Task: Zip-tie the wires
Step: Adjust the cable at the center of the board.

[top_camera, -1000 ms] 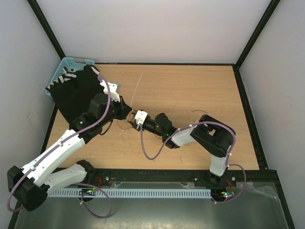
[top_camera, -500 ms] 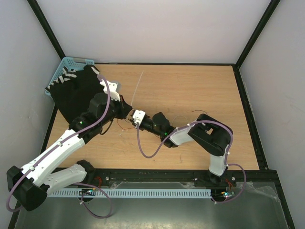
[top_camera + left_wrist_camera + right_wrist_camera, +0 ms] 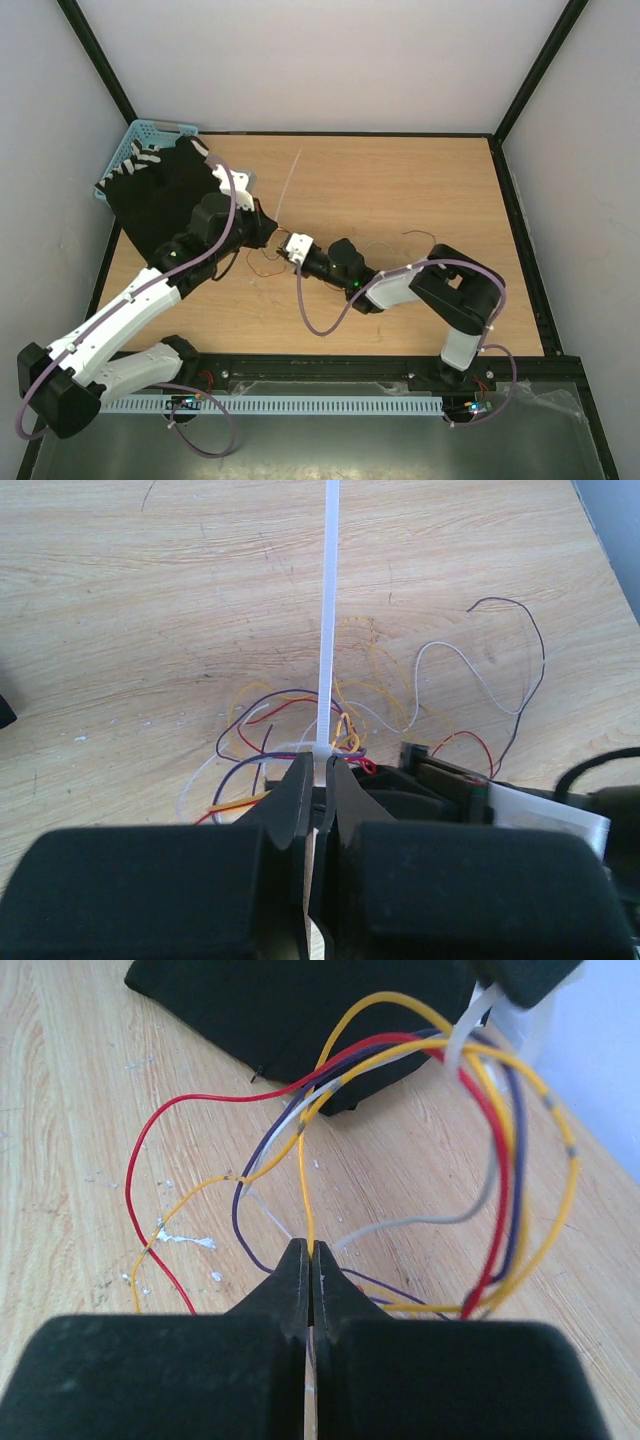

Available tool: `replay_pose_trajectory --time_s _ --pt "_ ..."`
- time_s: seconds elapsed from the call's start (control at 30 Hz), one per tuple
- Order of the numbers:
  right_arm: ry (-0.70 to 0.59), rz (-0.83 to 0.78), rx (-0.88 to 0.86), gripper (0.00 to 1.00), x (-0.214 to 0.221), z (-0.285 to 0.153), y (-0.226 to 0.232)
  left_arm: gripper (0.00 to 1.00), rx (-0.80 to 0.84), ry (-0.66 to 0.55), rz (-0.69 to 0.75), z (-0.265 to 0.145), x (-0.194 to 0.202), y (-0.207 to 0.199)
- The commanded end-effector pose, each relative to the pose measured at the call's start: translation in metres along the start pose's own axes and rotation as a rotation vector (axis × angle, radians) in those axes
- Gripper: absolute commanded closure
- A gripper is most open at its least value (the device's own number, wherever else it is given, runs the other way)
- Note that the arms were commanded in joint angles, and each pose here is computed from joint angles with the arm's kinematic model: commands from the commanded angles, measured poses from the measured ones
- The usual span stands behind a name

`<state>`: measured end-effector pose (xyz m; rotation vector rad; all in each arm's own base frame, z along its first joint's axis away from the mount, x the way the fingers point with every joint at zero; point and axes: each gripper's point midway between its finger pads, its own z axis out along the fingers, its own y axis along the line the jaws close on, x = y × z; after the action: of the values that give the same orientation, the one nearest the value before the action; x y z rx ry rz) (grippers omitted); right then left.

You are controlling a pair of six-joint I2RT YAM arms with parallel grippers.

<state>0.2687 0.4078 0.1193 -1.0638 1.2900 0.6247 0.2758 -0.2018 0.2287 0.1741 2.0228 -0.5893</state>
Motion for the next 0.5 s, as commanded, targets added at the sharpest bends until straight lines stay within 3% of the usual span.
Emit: replay_pose_trajectory --time_s 0.0,0.47 --pt "-0.025 0.03 -0.038 1.0 -0.023 -0.017 0.007 1.0 0.002 -0.063 0.01 0.001 -0.026 -0.005" --pt "0.134 0.052 -0.198 1.0 0.005 -0.047 0.07 1.0 -0.031 -0.074 0.001 0.007 -0.035 0.01"
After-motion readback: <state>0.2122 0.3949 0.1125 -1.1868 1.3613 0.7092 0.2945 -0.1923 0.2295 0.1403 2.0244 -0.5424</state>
